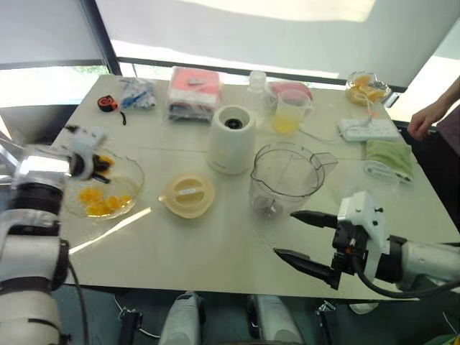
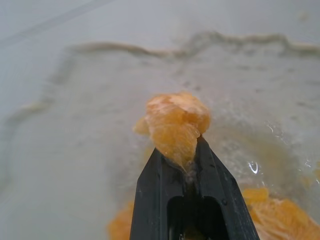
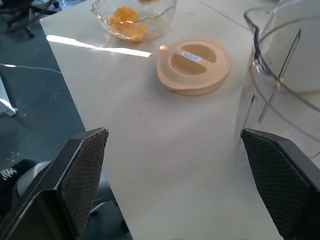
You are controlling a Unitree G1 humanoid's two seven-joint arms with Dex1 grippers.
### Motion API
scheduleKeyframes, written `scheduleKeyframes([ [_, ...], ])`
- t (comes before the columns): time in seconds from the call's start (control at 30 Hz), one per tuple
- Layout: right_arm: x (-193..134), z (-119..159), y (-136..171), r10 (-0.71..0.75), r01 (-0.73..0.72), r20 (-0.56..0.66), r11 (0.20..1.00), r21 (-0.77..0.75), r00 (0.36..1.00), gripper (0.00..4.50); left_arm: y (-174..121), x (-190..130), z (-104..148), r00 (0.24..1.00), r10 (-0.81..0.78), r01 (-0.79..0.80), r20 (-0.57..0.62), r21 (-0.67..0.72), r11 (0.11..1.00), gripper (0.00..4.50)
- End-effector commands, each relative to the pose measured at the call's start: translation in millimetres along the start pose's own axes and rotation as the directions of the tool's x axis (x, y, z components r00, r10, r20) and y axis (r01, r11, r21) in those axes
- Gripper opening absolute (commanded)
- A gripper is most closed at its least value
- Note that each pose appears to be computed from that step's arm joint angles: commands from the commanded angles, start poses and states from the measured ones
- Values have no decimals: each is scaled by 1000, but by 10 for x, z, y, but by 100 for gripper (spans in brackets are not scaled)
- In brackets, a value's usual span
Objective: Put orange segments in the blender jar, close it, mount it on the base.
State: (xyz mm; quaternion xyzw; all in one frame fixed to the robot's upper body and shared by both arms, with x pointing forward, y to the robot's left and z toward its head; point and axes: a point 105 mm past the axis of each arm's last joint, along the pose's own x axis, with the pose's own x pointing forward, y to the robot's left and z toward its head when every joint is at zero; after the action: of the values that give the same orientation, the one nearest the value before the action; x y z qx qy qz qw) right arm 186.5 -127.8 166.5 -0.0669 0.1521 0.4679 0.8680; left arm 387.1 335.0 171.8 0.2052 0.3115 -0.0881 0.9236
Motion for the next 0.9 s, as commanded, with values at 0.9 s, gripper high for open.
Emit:
scheduleKeyframes([
  [0.9, -450, 7, -45, -380, 332, 204, 914, 232, 902, 450, -2756, -1092, 2414, 36, -959, 748, 282, 628, 213, 4],
])
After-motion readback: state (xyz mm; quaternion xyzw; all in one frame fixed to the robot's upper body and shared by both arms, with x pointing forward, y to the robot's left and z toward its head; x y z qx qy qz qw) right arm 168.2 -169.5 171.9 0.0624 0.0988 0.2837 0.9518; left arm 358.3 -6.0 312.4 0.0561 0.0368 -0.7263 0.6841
